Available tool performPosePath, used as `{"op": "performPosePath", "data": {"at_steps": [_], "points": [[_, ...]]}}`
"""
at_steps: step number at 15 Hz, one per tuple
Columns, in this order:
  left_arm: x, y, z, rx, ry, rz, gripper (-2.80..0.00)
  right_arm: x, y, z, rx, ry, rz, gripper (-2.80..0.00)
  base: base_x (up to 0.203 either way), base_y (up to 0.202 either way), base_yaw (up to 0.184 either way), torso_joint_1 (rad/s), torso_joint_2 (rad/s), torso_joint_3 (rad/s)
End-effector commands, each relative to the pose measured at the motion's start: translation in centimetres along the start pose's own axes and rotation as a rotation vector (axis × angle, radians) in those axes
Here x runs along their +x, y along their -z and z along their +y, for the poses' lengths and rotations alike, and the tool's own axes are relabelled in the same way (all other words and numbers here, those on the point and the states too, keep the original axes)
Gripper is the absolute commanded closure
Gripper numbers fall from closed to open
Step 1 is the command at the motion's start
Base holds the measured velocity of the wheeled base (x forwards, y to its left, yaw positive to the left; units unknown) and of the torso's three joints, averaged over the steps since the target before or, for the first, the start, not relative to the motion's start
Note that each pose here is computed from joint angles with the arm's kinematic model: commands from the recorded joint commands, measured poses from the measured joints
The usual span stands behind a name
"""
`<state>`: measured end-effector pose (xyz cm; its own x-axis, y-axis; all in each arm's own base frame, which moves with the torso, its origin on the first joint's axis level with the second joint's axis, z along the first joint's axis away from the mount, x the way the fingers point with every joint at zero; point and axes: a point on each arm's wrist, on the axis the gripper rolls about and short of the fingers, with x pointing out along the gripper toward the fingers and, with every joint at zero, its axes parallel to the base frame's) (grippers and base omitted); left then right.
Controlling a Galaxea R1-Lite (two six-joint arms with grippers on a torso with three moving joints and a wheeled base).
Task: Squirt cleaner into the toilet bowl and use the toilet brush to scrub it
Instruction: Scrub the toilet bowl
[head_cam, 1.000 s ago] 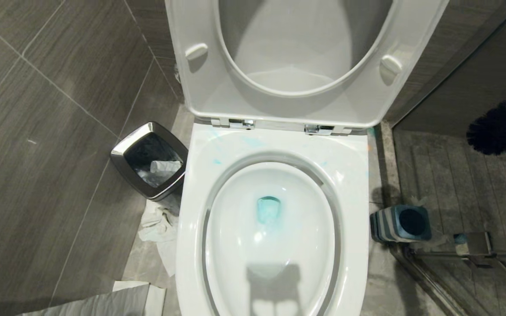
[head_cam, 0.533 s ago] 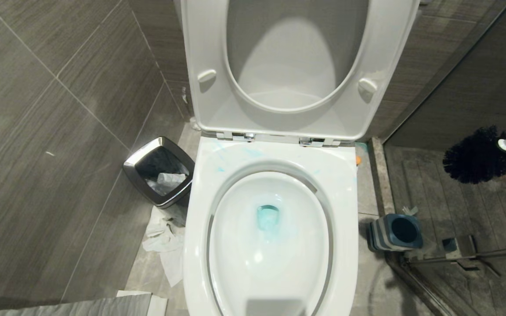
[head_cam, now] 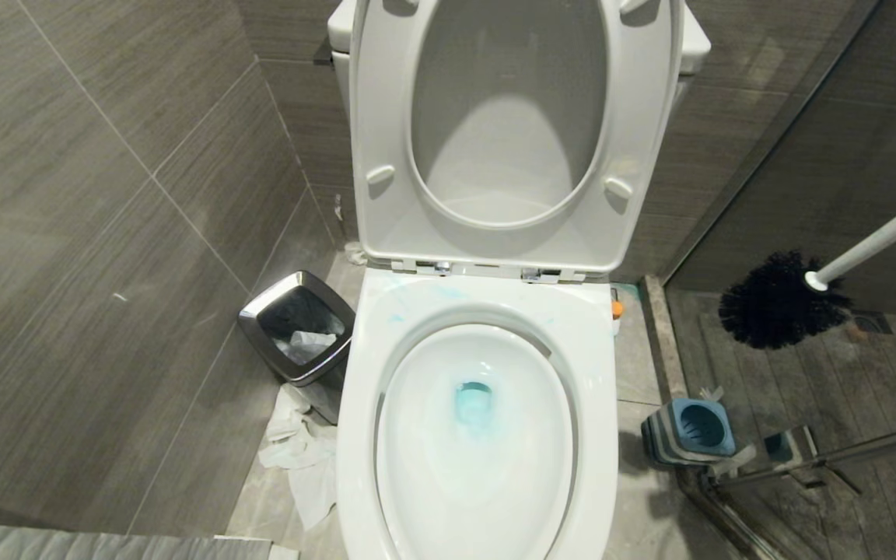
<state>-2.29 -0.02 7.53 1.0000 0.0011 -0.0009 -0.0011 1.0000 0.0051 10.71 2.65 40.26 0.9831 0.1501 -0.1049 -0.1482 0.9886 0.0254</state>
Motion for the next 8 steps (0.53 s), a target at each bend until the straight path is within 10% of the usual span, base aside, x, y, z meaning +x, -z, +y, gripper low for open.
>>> {"op": "performPosePath", "data": {"at_steps": [1,8], "points": [[0.0,0.0,0.0,-0.001,0.000,0.002,0.00,2.1,0.3,1.7,-0.011,-0.027,0.034,0.00,0.000,0.000,0.000,0.007,0.00,0.210],[0.0,0.0,0.0,-0.001,0.000,0.002,0.00,6.9,1.8,9.6,0.001,-0.066,0.066,0.00,0.000,0.000,0.000,0.003,0.00,0.203]]}}
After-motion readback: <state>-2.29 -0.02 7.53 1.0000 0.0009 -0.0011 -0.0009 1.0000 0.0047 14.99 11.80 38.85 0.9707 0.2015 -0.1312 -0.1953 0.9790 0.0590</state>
